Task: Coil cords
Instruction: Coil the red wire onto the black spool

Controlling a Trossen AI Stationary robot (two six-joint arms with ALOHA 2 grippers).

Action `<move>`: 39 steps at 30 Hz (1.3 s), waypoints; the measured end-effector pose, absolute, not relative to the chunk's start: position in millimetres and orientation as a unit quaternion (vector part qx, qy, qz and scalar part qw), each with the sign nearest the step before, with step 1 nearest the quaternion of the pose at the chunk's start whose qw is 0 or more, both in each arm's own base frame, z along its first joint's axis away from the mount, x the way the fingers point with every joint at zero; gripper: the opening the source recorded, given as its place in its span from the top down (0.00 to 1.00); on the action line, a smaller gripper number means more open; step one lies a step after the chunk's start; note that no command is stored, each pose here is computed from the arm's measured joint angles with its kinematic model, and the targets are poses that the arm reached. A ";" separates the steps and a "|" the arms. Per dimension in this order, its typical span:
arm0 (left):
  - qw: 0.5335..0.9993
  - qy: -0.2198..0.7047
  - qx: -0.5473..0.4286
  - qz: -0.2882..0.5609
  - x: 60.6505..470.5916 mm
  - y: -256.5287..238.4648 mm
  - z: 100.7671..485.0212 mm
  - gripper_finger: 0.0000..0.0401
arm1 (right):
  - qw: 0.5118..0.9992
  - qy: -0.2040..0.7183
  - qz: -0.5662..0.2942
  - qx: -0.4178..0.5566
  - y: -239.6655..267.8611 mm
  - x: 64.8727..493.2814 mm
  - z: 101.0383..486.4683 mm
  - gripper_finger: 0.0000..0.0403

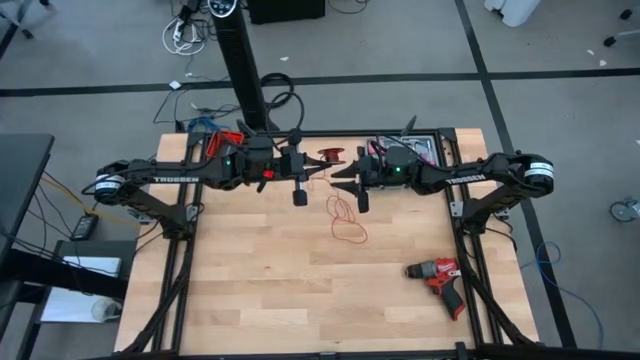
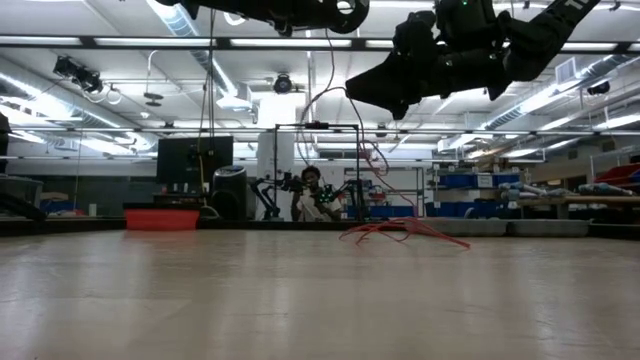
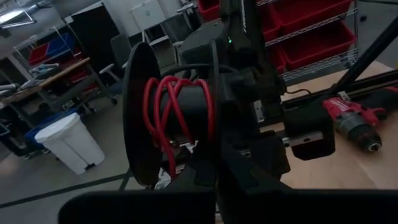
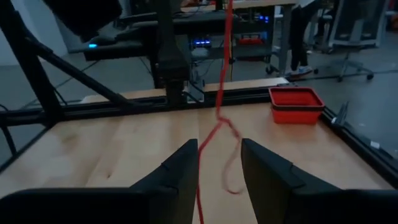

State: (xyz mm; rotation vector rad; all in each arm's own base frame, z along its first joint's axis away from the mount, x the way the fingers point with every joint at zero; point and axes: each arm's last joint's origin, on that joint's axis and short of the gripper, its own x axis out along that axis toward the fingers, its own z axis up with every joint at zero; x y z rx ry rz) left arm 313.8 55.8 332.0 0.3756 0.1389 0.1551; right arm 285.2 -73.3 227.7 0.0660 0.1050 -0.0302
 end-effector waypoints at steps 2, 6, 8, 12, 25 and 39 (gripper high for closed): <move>0.977 0.072 0.186 0.081 313.8 56.0 331.5 1.00 | 0.997 0.055 -0.012 0.045 -72.6 286.2 228.8 0.69; 0.976 0.071 0.184 0.092 313.7 56.7 332.1 1.00 | 0.997 0.061 -0.006 0.048 -67.6 288.0 229.1 0.70; 0.976 0.072 0.182 0.097 313.6 56.9 332.0 1.00 | 0.997 0.061 0.001 0.043 -63.6 288.9 229.3 0.70; 0.976 0.071 0.176 0.106 313.5 57.4 332.4 1.00 | 0.998 0.062 -0.004 0.027 -57.1 290.5 229.0 0.69; 0.981 0.014 0.154 0.117 314.2 57.3 343.0 1.00 | 0.991 0.077 -0.111 -0.019 -64.7 289.3 227.0 0.71; 0.981 0.007 0.154 0.118 314.2 57.3 344.2 1.00 | 0.988 0.100 -0.106 -0.057 -67.4 288.0 223.4 0.98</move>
